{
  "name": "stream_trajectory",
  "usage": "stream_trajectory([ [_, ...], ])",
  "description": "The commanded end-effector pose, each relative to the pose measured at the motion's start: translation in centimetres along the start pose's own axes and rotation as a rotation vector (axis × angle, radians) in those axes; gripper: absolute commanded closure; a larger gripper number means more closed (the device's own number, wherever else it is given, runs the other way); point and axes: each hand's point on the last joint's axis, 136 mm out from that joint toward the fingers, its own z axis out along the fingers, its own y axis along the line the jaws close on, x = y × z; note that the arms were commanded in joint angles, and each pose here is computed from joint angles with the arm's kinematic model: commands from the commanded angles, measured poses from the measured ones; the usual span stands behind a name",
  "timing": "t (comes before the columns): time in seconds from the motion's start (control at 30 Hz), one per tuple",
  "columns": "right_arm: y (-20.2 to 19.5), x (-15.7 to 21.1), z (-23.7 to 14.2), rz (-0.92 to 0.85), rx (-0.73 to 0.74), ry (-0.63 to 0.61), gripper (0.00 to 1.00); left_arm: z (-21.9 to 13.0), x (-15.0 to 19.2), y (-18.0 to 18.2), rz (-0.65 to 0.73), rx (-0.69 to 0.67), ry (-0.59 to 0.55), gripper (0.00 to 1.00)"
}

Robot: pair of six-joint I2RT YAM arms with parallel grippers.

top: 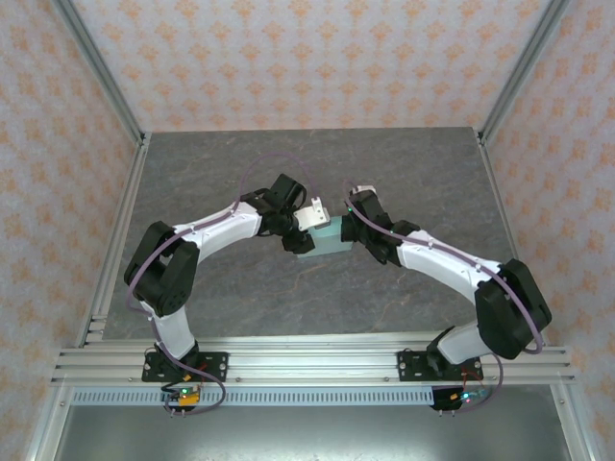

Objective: Fold the paper box

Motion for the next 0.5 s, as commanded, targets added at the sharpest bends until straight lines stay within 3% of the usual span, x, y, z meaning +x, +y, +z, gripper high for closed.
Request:
stream_trajectory([
  [0.0,-0.2,2.5,0.3,0.009,-0.006,0.026,0.96,-0.9,-1.6,1.4,-0.035,-0.073,-0.073,0.48],
  [0.27,-1.0,2.8,-0.3,-0.052,0.022,0.022,0.98,-2.8,-2.5,3.1,-0.118,-0.159,-0.153,0.44],
  [0.43,-1.2,2.9,0.0,-0.018,0.033,0.023,0.98,-6.8,-5.2,2.4,-0.268,-0.169,-0.378,0.34],
  [0.47,-1.2,2.8,0.0,-0.015,0.035,0.021,0.98,-7.6,-5.5,2.1,-0.285,-0.174,-0.426,0.24],
])
